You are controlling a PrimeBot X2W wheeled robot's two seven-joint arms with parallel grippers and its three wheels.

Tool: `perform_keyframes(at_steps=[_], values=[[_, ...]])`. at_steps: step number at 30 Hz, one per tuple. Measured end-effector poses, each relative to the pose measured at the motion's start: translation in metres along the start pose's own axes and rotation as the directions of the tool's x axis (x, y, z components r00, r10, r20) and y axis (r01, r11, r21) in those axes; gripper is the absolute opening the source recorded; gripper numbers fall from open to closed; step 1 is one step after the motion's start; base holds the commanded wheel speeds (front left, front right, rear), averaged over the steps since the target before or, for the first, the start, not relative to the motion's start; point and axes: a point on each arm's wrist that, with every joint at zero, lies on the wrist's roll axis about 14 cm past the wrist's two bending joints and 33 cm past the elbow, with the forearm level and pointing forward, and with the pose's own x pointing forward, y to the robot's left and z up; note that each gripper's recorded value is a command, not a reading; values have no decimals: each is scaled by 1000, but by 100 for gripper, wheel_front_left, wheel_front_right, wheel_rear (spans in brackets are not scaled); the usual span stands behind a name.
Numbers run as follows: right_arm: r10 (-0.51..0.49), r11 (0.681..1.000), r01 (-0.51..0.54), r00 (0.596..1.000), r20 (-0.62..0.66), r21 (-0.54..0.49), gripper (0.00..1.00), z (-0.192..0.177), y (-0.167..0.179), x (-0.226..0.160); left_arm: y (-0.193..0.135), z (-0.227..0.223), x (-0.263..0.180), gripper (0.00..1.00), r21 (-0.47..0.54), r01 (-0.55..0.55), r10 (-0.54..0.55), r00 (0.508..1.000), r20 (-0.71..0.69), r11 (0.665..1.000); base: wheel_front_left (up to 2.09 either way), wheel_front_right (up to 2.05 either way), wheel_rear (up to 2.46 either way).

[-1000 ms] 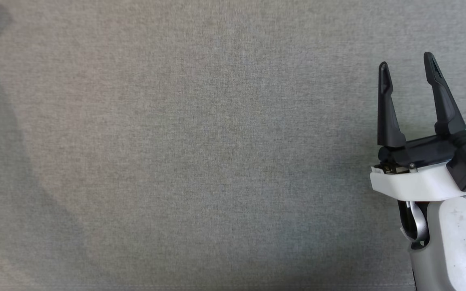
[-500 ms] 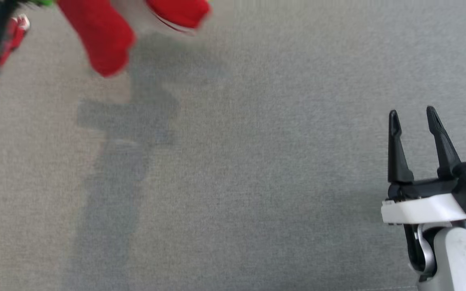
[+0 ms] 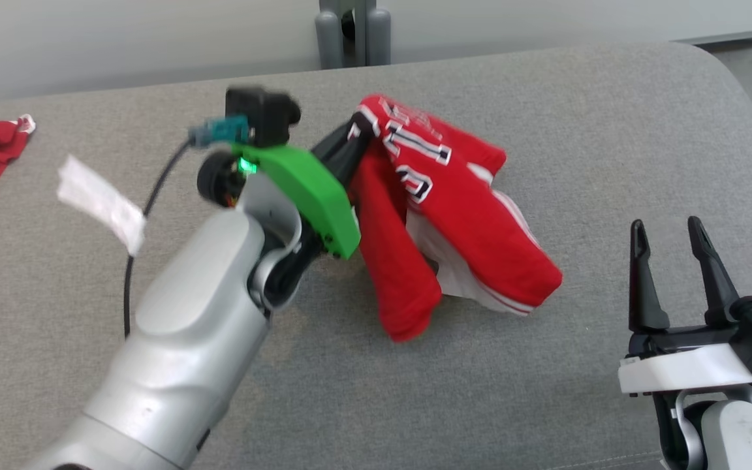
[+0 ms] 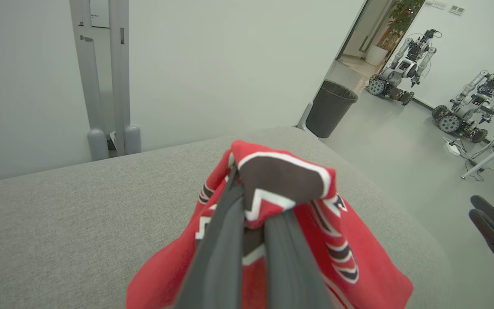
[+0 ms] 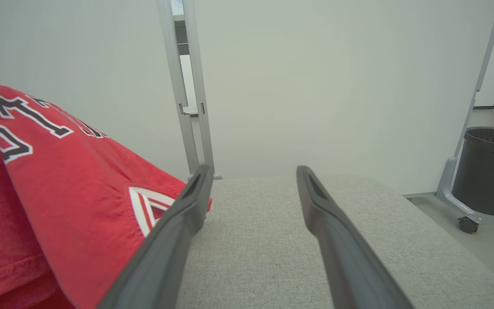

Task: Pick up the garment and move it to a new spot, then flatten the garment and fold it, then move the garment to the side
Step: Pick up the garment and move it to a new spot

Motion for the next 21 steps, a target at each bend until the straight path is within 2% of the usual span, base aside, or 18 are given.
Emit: perform_keyframes(at_steps=[4, 8, 11, 12, 14, 21], values=[[9, 1000, -8, 1000, -27, 12, 100, -10, 4, 1, 41, -55, -11, 0, -84, -146, 142, 989, -45, 986, 0, 0, 0], [10, 1000, -10, 999, -43, 18, 100, -16, 5, 5, 87, -103, -32, 0, -77, -307, 296, 947, -126, 949, 0, 0, 0], [7, 1000, -6, 998, -63, 16, 100, -24, 3, 6, 106, -122, -42, 0, -75, -374, 360, 921, -150, 924, 0, 0, 0], [8, 1000, -7, 998, -68, 17, 100, -26, 4, 7, 112, -126, -45, 29, -77, -393, 379, 913, -152, 916, 0, 0, 0], [13, 1000, -12, 997, -73, 19, 100, -28, 5, 8, 117, -131, -50, 100, -64, -412, 398, 904, -156, 909, 0, 0, 0], [42, 999, -40, 996, -78, 30, 100, -32, 15, 13, 119, -129, -57, 100, -38, -422, 413, 900, -139, 906, 0, 0, 0]])
